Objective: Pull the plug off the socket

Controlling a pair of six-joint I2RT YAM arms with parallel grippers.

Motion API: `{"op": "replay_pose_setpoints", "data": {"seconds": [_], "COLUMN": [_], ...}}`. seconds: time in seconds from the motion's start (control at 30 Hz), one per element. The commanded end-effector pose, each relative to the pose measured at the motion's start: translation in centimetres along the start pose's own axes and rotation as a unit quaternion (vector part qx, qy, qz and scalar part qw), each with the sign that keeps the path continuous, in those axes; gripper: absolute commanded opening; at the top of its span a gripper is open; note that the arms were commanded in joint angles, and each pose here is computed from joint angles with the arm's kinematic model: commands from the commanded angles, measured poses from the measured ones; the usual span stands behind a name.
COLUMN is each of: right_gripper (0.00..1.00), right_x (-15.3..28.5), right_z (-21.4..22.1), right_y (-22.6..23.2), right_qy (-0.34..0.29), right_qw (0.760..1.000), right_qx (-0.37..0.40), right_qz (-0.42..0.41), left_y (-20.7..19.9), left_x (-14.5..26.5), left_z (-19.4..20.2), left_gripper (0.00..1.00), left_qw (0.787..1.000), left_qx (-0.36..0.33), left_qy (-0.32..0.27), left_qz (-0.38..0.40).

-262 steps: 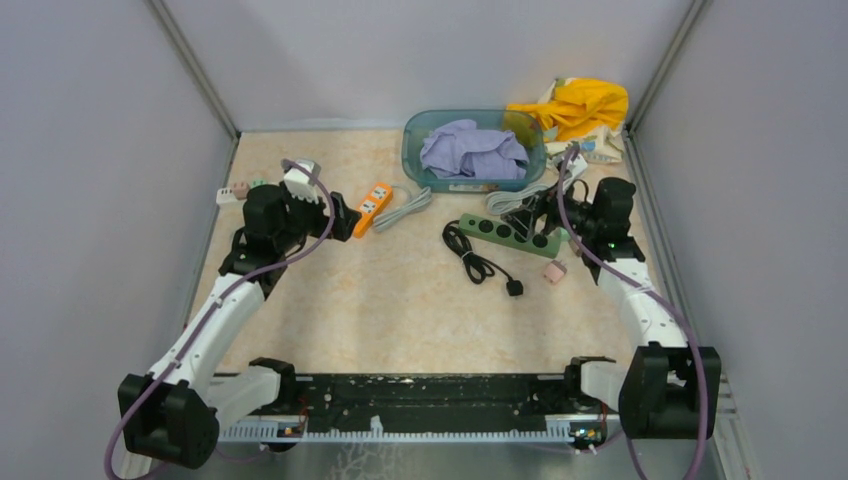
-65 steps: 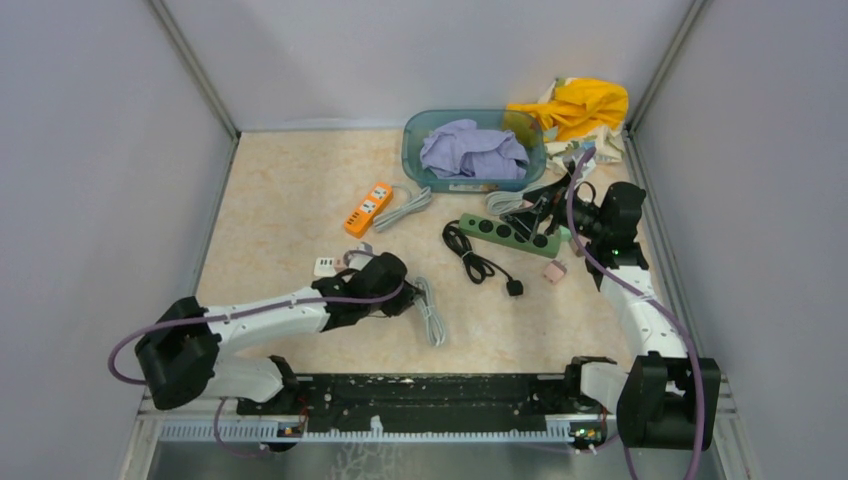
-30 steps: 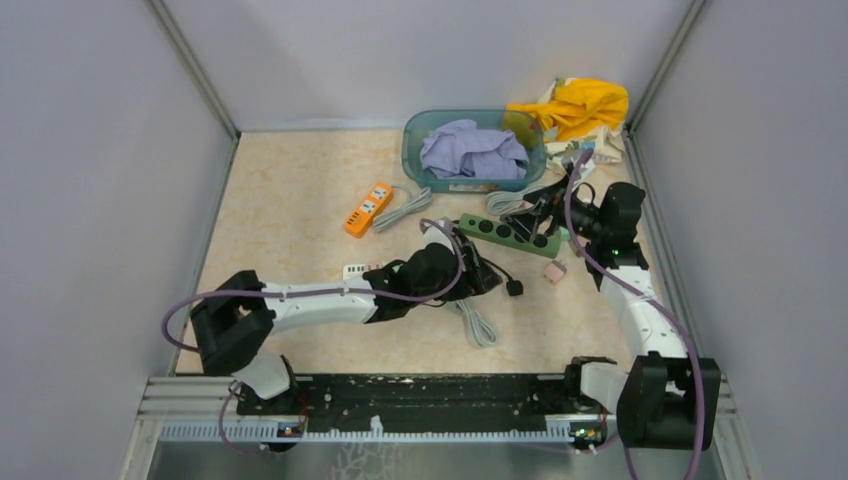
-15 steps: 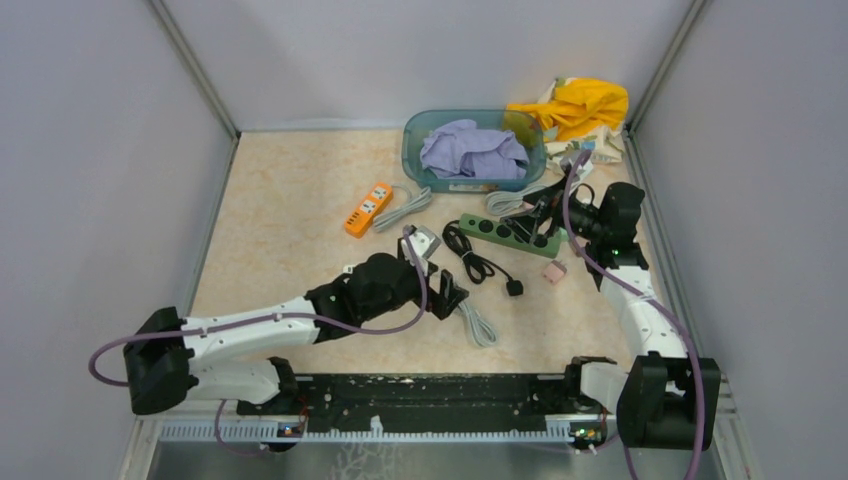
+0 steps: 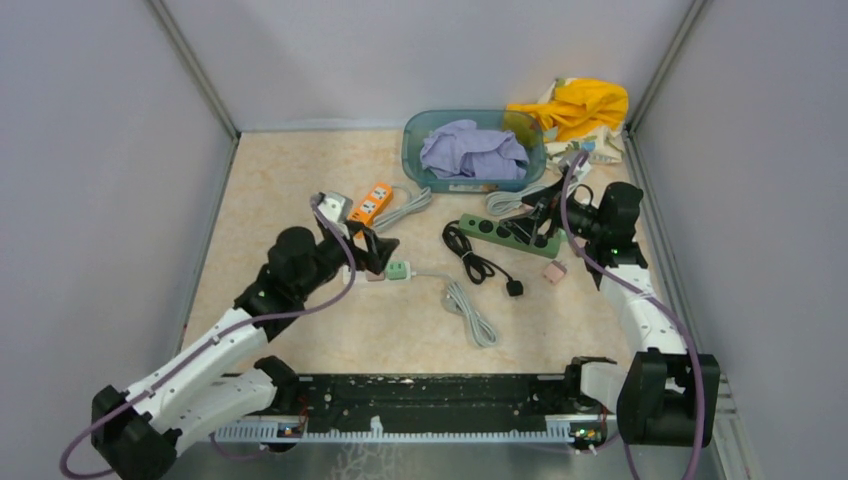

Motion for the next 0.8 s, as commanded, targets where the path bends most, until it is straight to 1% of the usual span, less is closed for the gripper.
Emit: {"op": "replay_pose_setpoints", "data": {"seconds": [0.0,0.1,0.17,0.27,0.4,0.5,0.63,0.77], "right_gripper": [0.99,0.99,0.99,0.99,0.99,0.99,0.99,0.99], "right_x": [0.0,0.0,0.0,0.0,0.0,-0.1,-0.1,-0.2], "right_z": [-0.4,-0.3,-0.2,-0.1,0.2,0.3,0.6,0.6], "right_y": [-0.2,-0.1,-0.1,0.0,0.2,0.3,0.4,0.5], "right_qy": [-0.011,-0.011,-0.010,-0.009,-0.010,-0.010,-0.010,-0.009], "right_qw": [1.000,0.999,0.999,0.999,0.999,0.998,0.997,0.996], "right_qx": [0.025,0.030,0.032,0.033,0.035,0.037,0.041,0.047], "right_qz": [-0.010,-0.014,-0.017,-0.023,-0.036,-0.048,-0.060,-0.072], "left_y": [0.4,1.7,2.7,4.8,7.0,7.8,8.7,9.4], "left_x": [1.2,1.3,1.3,1.0,0.8,0.9,1.5,1.8], "left_z": [-4.1,-5.5,-5.6,-4.3,-1.9,-1.6,-1.4,-1.0], "left_gripper": [1.00,1.00,1.00,1.00,1.00,1.00,1.00,1.00], "left_qw": [1.000,0.997,0.995,0.990,0.982,0.976,0.967,0.960], "left_qx": [-0.018,-0.069,-0.092,-0.114,-0.135,-0.151,-0.178,-0.190], "left_qy": [0.004,0.017,0.025,0.034,0.062,0.073,0.071,0.078], "left_qz": [0.020,-0.017,-0.038,-0.077,-0.119,-0.141,-0.166,-0.187]}}
Point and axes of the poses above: each gripper's point midway between its finger pads, its own x axis back along the fingers, its own y axis along the line the jaws close on, z = x × y, the point moved 6 cm from there along x, back along the fingers, and after that the axes turned 11 degrees about x, right-handed, at the moved point
